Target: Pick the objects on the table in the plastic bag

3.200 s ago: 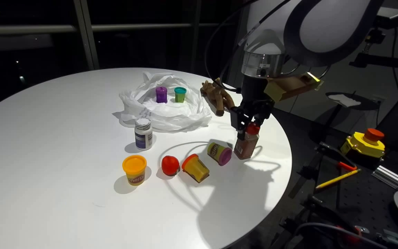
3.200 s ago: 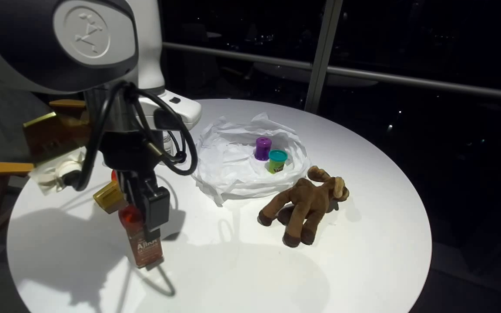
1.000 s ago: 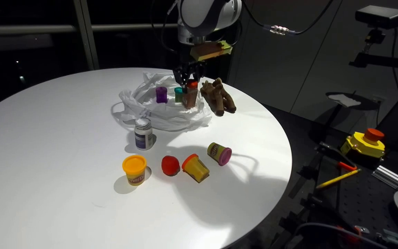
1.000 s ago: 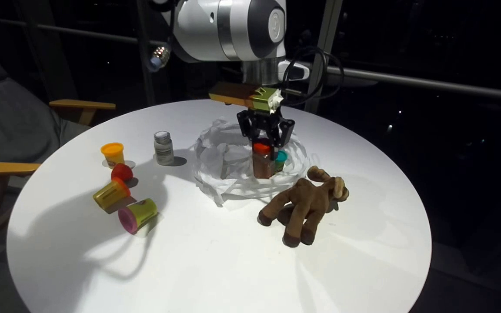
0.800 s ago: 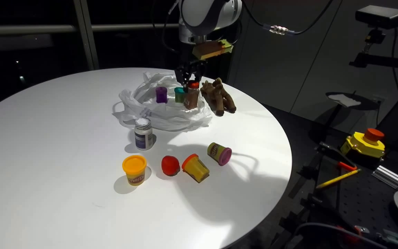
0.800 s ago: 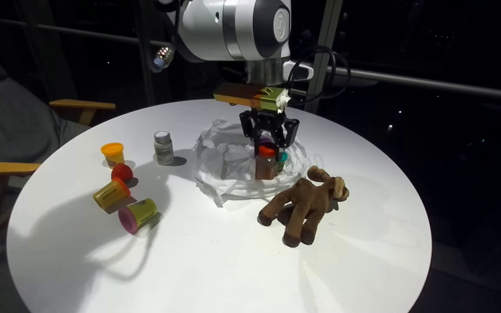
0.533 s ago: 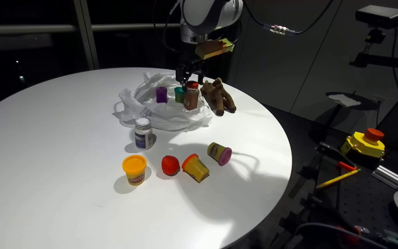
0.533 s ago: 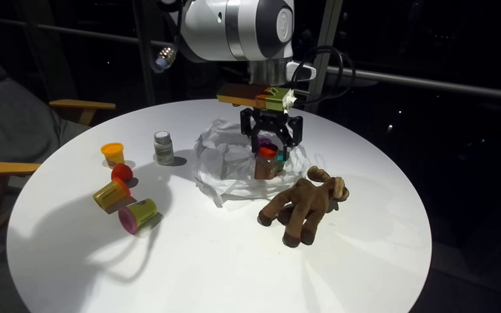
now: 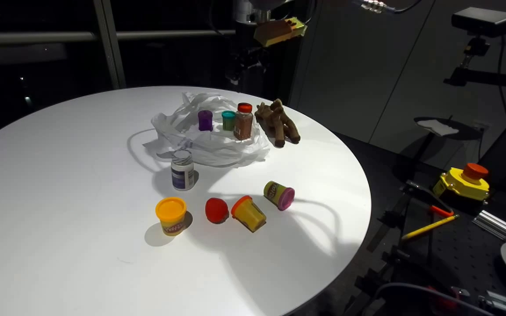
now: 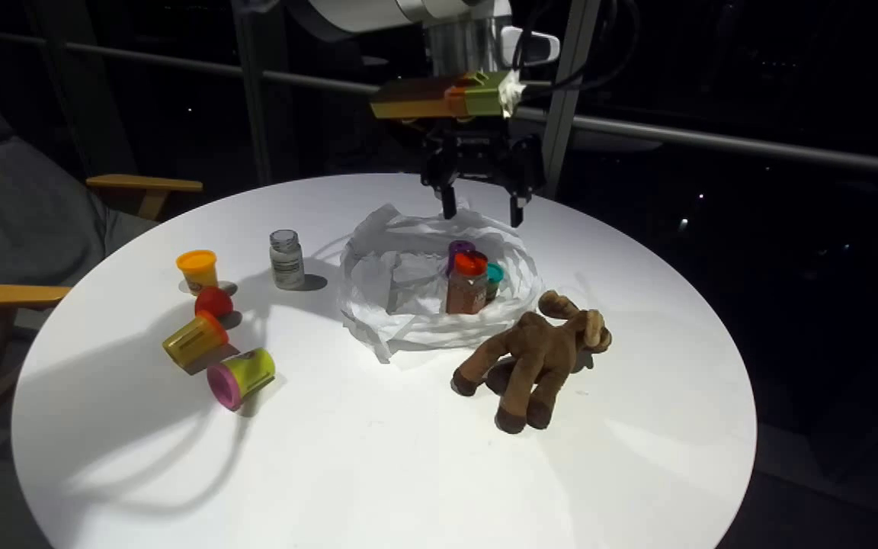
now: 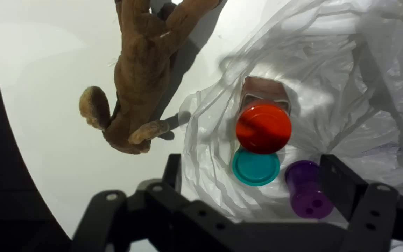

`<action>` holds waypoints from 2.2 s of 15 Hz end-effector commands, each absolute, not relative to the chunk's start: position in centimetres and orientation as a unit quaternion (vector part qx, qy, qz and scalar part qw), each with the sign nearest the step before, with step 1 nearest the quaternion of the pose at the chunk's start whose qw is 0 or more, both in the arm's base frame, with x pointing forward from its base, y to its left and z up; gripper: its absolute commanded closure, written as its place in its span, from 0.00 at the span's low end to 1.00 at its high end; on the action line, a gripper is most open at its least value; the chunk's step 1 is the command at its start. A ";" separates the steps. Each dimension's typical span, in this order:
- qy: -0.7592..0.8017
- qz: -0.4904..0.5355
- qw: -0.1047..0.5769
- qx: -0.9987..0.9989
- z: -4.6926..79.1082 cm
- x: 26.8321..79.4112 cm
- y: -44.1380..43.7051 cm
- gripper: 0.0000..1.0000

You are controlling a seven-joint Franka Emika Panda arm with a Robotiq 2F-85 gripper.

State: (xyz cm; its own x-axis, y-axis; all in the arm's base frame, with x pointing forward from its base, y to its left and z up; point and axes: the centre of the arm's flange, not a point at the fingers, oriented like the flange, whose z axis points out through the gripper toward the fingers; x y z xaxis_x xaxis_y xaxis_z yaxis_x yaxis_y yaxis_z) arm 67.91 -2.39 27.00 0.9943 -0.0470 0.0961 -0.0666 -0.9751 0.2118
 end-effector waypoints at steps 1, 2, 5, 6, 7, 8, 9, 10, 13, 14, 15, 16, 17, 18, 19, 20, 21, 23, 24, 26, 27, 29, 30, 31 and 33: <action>0.022 0.038 0.106 0.993 29.8 61.5 2.8 0.00; 0.037 0.033 0.097 0.994 29.5 60.4 4.2 0.00; 0.064 0.009 0.077 0.995 25.8 57.4 7.8 0.00; 0.071 -0.004 0.074 0.995 24.6 56.3 8.6 0.00; 0.073 -0.019 0.075 0.994 22.9 55.6 9.1 0.00; 0.078 -0.032 0.076 0.994 21.8 54.6 9.5 0.00; 0.082 -0.045 0.074 0.993 20.8 53.7 9.7 0.00; 0.088 -0.056 0.070 0.992 20.0 53.0 9.9 0.00; 0.104 -0.081 0.058 0.990 18.2 51.2 10.6 0.00; 0.110 -0.082 0.051 0.989 18.0 50.7 11.0 0.00; 0.115 -0.079 0.046 0.989 17.8 50.3 11.3 0.00; 0.121 -0.077 0.042 0.989 17.8 49.9 11.7 0.00; 0.123 -0.076 0.037 0.989 17.6 49.6 11.9 0.00; 0.123 -0.076 0.038 0.989 17.0 49.4 12.2 0.00; 0.124 -0.079 0.037 0.988 16.5 49.1 12.4 0.00; 0.126 -0.080 0.041 0.988 16.0 48.8 12.5 0.00; 0.126 -0.081 0.043 0.988 15.5 48.6 12.6 0.00; 0.128 -0.086 0.043 0.987 14.5 48.2 12.7 0.00; 0.128 -0.090 0.040 0.987 14.1 48.0 12.8 0.00; 0.129 -0.097 0.036 0.986 13.2 47.9 12.8 0.00; 0.129 -0.100 0.035 0.986 12.8 47.8 12.9 0.00; 0.127 -0.102 0.035 0.986 12.0 47.7 12.9 0.28; 0.127 -0.103 0.038 0.986 11.9 47.6 12.8 0.31; 0.125 -0.103 0.041 0.986 11.9 47.6 12.8 0.32; 0.121 -0.100 0.050 0.986 12.4 47.6 12.5 0.48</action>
